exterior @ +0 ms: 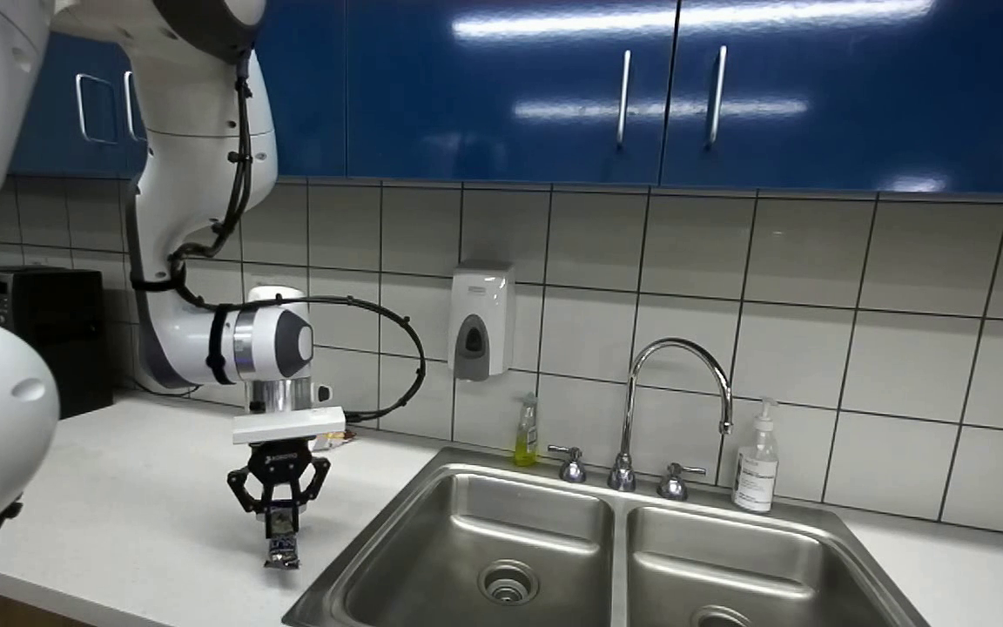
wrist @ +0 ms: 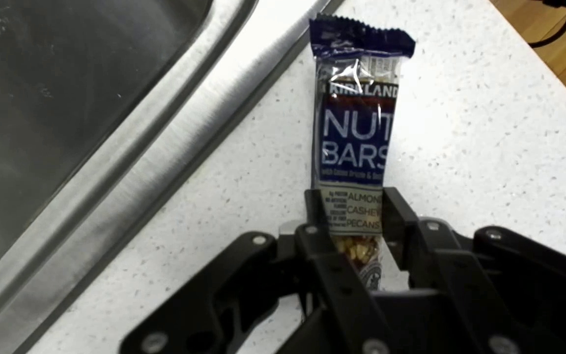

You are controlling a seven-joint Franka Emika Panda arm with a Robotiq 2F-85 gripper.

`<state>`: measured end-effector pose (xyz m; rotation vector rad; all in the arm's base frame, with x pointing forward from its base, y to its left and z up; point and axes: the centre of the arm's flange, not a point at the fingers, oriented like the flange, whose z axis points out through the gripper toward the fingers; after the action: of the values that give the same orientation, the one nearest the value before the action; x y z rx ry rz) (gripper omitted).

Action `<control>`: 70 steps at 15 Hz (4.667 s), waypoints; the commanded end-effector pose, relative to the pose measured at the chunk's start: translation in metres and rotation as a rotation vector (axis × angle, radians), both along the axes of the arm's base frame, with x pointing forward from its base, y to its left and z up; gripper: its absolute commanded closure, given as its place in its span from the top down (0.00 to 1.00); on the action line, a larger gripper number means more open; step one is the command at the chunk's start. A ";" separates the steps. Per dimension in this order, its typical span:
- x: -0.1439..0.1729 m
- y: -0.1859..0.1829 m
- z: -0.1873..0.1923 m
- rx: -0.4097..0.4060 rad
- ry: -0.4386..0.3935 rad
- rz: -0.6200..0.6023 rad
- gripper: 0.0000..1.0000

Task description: Pick the granola bar up from the sink and place it on the counter top to the left of the sink

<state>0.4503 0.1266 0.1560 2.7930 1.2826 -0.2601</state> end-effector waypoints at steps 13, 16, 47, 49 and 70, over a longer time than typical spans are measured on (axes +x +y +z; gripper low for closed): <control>0.013 0.007 -0.029 0.025 0.042 0.014 0.58; 0.013 0.003 -0.024 0.019 0.033 -0.001 0.77; -0.040 -0.147 0.061 -0.093 -0.074 -0.507 1.00; -0.052 -0.155 0.062 -0.106 -0.065 -0.528 1.00; -0.087 -0.189 0.058 -0.130 -0.032 -0.684 1.00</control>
<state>0.3629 -0.0623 0.2138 2.9903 0.2468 -0.3054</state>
